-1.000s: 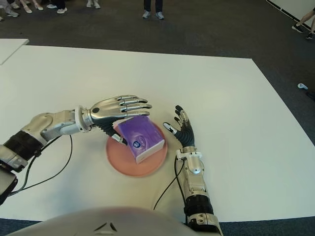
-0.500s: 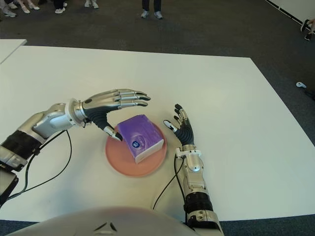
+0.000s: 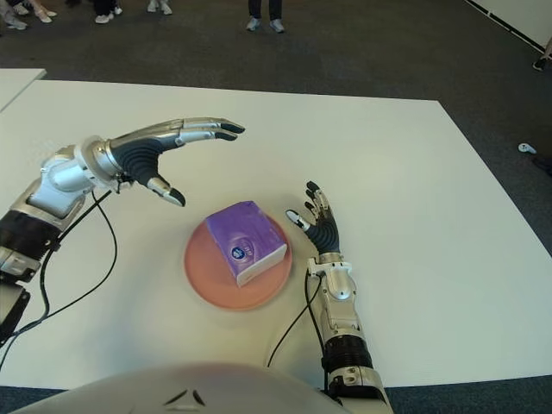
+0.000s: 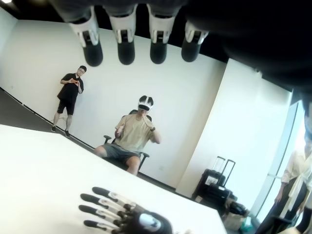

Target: Put the tissue paper into the plate.

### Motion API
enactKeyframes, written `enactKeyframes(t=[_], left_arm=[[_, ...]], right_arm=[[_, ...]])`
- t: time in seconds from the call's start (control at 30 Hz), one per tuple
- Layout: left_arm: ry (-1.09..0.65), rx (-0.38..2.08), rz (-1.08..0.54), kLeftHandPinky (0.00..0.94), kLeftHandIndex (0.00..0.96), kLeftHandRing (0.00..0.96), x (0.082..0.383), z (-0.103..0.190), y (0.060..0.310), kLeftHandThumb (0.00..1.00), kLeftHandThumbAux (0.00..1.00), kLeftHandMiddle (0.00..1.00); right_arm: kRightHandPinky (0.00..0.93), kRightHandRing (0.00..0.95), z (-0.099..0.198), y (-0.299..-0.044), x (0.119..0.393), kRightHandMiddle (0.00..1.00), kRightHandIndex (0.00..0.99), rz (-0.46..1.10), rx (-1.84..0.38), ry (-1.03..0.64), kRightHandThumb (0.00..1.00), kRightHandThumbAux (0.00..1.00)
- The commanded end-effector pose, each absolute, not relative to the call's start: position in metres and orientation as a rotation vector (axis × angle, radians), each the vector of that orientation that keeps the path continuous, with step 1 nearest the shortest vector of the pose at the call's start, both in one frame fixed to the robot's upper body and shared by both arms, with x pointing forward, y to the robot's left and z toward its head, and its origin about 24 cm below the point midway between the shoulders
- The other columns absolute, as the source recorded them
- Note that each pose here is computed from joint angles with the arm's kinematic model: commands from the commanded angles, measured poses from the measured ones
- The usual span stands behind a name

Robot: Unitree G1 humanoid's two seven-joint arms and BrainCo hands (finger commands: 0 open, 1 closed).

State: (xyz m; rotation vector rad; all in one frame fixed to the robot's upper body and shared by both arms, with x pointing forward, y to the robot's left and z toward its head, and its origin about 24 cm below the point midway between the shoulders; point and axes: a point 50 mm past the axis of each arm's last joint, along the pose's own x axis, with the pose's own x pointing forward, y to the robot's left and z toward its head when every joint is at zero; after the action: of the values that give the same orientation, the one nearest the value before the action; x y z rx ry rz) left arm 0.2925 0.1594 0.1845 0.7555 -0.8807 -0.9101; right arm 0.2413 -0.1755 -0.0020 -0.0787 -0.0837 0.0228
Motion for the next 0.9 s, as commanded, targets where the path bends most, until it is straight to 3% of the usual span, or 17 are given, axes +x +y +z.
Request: enactKeyframes(t=[0.03, 0.23, 0.4, 0.63, 0.9], left_arm=[[-0.864, 0.623, -0.894, 0.000, 0.000, 0.000, 0.293, 0.183, 0.163, 0.127, 0.411, 0.000], [-0.852, 0.531, -0.793, 0.000, 0.000, 0.000, 0.302, 0.180, 0.170, 0.095, 0.457, 0.000], [-0.823, 0.530, -0.634, 0.000, 0.000, 0.000, 0.316, 0.184, 0.179, 0.098, 0.380, 0.000], [-0.714, 0.361, -0.366, 0.000, 0.000, 0.000, 0.317, 0.146, 0.199, 0.049, 0.294, 0.000], [-0.638, 0.310, -0.154, 0.000, 0.000, 0.000, 0.325, 0.123, 0.198, 0.004, 0.322, 0.000]], right_arm=[[0.000, 0.000, -0.020, -0.175, 0.231, 0.000, 0.000, 0.012, -0.067, 0.010, 0.000, 0.581], [0.000, 0.000, -0.020, -0.175, 0.232, 0.000, 0.000, 0.008, -0.064, 0.013, 0.000, 0.577], [0.000, 0.000, -0.020, -0.174, 0.231, 0.000, 0.000, 0.005, -0.058, 0.008, 0.000, 0.581], [0.000, 0.000, -0.020, -0.173, 0.231, 0.000, 0.000, 0.004, -0.060, 0.001, 0.000, 0.581], [0.000, 0.000, -0.018, -0.173, 0.231, 0.000, 0.000, 0.004, -0.067, -0.006, 0.000, 0.572]])
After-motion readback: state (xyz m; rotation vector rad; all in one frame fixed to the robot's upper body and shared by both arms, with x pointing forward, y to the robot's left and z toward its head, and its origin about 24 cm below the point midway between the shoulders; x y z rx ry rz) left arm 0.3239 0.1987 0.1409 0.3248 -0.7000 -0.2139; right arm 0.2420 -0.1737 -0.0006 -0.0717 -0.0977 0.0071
